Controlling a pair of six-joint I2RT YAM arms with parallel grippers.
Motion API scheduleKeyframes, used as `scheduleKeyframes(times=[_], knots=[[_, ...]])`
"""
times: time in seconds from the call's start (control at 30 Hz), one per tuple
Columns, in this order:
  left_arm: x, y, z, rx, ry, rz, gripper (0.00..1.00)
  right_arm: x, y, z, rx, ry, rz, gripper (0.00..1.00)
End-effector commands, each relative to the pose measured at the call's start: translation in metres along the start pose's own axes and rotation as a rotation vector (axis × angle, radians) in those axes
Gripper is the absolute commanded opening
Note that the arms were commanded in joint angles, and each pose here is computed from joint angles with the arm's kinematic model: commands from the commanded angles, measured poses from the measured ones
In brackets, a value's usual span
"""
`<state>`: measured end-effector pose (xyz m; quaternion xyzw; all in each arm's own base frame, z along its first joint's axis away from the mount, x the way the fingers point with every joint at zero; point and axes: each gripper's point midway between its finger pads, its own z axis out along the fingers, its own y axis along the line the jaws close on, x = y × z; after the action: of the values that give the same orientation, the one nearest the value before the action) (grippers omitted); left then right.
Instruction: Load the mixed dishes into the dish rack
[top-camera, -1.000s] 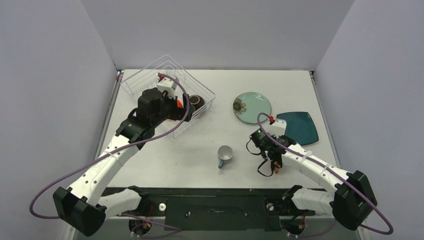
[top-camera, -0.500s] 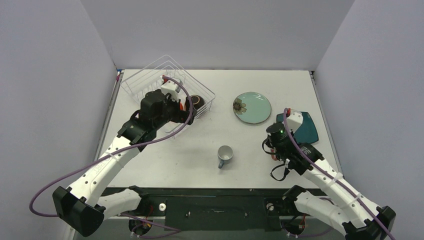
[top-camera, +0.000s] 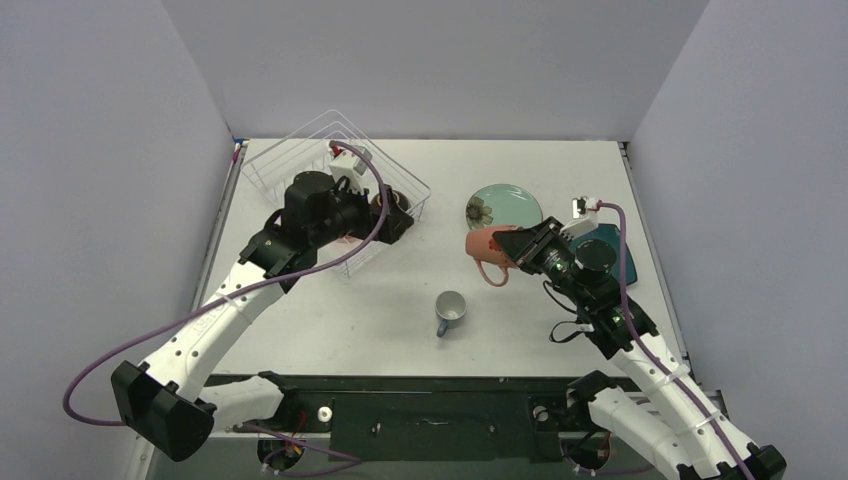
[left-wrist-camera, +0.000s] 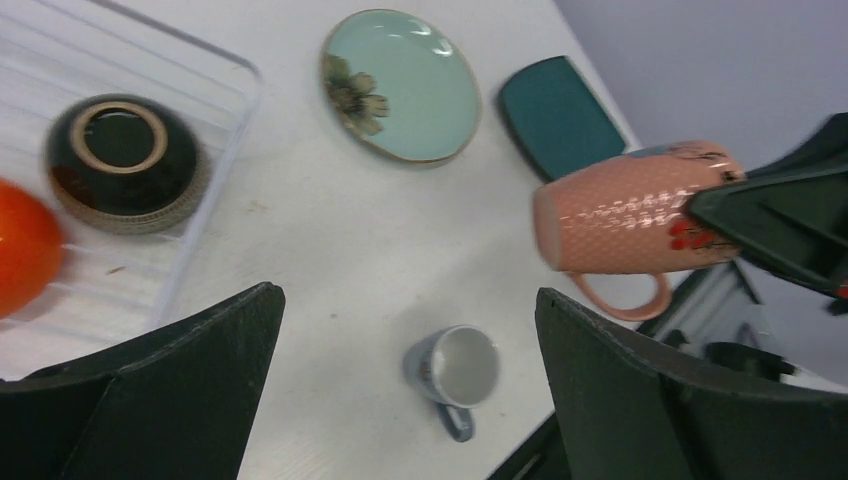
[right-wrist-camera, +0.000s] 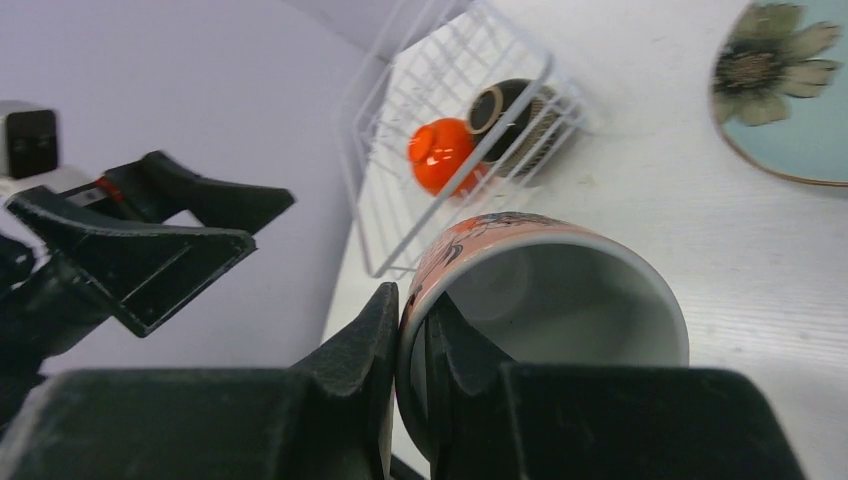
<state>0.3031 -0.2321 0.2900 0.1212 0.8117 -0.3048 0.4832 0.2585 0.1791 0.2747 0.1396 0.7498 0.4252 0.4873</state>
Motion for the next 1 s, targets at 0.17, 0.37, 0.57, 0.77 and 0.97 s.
scheduleKeyframes(times=[0.17, 0.37, 0.57, 0.77, 0.97], knots=[[-0.013, -0.105, -0.023, 0.609, -0.021, -0.433, 0.96, -0.033, 0.118, -0.035, -0.577, -0.066, 0.183, 0.00], [-0.013, -0.121, -0.031, 0.788, -0.031, -0.532, 0.96, -0.032, 0.129, -0.040, -0.655, -0.039, 0.249, 0.00], [-0.015, -0.136, -0.041, 0.886, -0.037, -0.542, 0.96, -0.032, 0.139, -0.040, -0.733, -0.021, 0.311, 0.00], [-0.008, -0.150, -0.041, 0.922, 0.009, -0.553, 0.97, -0.027, 0.140, -0.036, -0.740, -0.012, 0.318, 0.00], [-0.006, -0.153, -0.037, 0.911, 0.025, -0.560, 0.97, -0.021, 0.139, -0.031, -0.726, -0.001, 0.299, 0.00]])
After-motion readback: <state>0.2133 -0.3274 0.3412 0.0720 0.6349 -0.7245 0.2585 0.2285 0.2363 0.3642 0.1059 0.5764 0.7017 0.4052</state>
